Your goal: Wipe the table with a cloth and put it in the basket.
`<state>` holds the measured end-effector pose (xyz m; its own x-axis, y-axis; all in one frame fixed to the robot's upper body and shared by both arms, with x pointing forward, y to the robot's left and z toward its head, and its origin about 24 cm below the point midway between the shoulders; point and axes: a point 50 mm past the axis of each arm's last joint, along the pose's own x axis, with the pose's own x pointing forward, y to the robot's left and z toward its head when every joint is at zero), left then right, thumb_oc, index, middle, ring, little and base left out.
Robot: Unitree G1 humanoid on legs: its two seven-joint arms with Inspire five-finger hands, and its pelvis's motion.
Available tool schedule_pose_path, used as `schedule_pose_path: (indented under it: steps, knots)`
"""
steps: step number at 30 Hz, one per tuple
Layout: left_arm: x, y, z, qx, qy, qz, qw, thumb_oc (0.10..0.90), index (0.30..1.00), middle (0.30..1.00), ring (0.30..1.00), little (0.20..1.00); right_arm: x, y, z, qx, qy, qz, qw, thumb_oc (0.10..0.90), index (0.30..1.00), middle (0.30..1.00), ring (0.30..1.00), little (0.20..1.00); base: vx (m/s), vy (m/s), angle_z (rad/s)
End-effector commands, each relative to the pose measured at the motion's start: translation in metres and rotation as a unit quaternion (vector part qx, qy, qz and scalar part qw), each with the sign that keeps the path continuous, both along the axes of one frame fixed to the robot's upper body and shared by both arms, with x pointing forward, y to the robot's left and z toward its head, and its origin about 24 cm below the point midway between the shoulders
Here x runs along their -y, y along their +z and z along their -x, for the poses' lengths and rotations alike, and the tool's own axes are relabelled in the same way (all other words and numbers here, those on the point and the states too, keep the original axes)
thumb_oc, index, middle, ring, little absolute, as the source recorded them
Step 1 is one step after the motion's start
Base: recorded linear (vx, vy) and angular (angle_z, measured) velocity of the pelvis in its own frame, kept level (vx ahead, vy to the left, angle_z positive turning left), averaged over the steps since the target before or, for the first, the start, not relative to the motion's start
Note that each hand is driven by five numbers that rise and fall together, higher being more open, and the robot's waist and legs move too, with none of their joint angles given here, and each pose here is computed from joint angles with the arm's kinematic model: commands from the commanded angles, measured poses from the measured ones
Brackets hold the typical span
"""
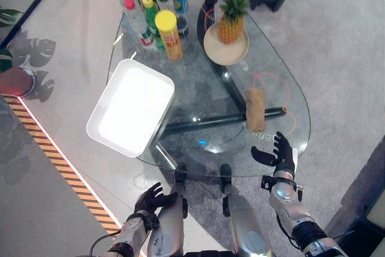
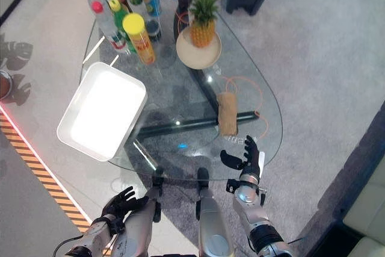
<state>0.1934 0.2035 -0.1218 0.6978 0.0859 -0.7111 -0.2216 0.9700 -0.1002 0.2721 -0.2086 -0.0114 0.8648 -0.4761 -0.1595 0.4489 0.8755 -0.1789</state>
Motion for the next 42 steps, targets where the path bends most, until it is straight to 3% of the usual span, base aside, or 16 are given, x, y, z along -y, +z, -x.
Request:
schedule_pose_path:
  steps: [1, 10, 26, 42]
  knots:
    - [0.003, -0.010, 0.018, -0.021, 0.009, 0.004, 1.000, 0.800, 0.900, 0.900, 0.900, 0.900, 0.006, 0.048, -0.007, 0.126, -0.020, 0.049, 0.991, 0.800, 0.900, 0.900, 0.900, 0.900, 0.00, 0.047, -0.03]
    - [0.010, -0.005, 0.009, -0.009, 0.014, 0.011, 1.000, 0.800, 0.900, 0.900, 0.900, 0.900, 0.002, 0.082, -0.016, 0.206, -0.077, 0.050, 0.974, 0.800, 0.900, 0.900, 0.900, 0.900, 0.03, 0.033, 0.03]
    - [0.022, 0.015, -0.015, 0.057, 0.006, 0.031, 0.998, 0.800, 0.900, 0.900, 0.900, 0.900, -0.012, 0.133, -0.019, 0.317, -0.077, 0.037, 0.945, 0.800, 0.900, 0.900, 0.900, 0.900, 0.00, 0.014, 0.01]
    - [0.028, 0.025, -0.032, 0.078, 0.008, 0.034, 0.996, 0.800, 0.900, 0.900, 0.900, 0.900, -0.013, 0.153, -0.034, 0.332, -0.130, 0.026, 0.934, 0.800, 0.900, 0.900, 0.900, 0.900, 0.00, 0.002, 0.00]
